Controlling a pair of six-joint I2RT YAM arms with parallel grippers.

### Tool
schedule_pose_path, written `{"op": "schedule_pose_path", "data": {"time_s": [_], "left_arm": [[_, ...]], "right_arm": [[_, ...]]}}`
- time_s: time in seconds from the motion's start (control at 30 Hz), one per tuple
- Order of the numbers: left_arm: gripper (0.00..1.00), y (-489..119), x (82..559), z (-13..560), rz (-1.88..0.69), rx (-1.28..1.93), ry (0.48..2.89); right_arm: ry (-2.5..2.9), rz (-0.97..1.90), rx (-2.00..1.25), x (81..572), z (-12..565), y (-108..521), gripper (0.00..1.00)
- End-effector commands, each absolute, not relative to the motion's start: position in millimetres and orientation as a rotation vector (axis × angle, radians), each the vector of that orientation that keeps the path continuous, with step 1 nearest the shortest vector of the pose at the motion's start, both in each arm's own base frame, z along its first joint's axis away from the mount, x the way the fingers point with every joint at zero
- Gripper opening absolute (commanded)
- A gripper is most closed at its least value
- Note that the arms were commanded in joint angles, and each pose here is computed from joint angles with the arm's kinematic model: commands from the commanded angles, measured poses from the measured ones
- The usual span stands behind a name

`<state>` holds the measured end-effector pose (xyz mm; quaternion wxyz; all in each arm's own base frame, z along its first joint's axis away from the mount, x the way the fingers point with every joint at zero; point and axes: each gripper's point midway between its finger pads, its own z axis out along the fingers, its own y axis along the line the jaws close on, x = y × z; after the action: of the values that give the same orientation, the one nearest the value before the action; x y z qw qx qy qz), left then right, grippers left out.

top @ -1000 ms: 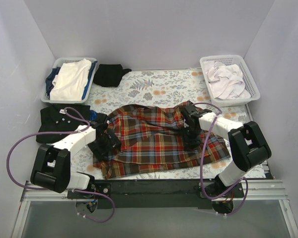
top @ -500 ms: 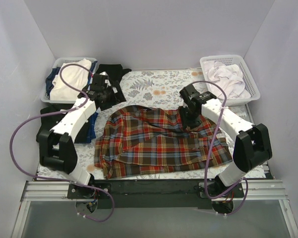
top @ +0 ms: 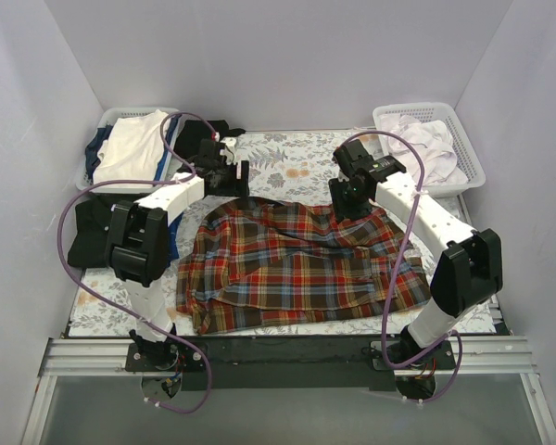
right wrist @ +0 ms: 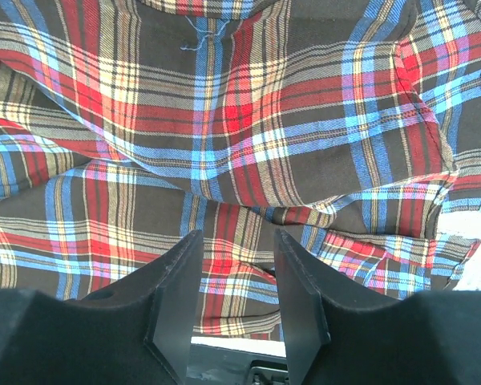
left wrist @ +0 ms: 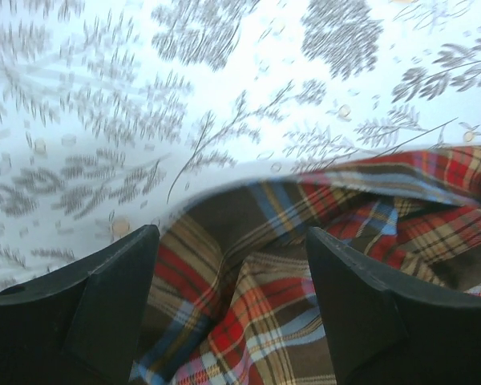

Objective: Fold and stack the long sleeve shirts
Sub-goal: Fold the shirt

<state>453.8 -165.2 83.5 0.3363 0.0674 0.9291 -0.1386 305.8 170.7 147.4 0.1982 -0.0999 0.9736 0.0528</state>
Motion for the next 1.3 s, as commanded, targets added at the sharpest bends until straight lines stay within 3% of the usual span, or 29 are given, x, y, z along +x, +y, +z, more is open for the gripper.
{"op": "schedule_pose_path", "data": {"time_s": [0.0,0.17,0.37,0.63,0.87,0.93,0.97,1.0,1.27], "left_arm": [[0.74,-192,484,111,-0.334,0.418,2.246],[0.73,-203,488,91,-0.253,0.534,2.261],[0.61,-210,487,76,-0.186,0.647,2.275],[0.59,-211,485,45,-0.146,0.679,2.325],[0.37,-212,463,22,-0.072,0.705,2.396],[0.21,-208,456,19,-0.064,0.691,2.419],[0.05,-206,455,21,-0.053,0.674,2.42],[0.0,-202,455,21,-0.029,0.657,2.422],[0.0,-183,473,41,0.096,0.41,2.423]], "right_arm": [[2.72,0.13,-0.281,309,151,165,0.49],[2.719,0.124,-0.263,311,152,161,0.49],[2.729,0.138,-0.241,310,151,160,0.49],[2.743,0.132,-0.23,309,146,157,0.49],[2.752,0.117,-0.213,312,143,151,0.49],[2.76,0.118,-0.21,311,141,151,0.49],[2.765,0.118,-0.209,310,139,151,0.49],[2.769,0.121,-0.208,310,138,152,0.49],[2.8,0.116,-0.196,312,125,151,0.48]]}}
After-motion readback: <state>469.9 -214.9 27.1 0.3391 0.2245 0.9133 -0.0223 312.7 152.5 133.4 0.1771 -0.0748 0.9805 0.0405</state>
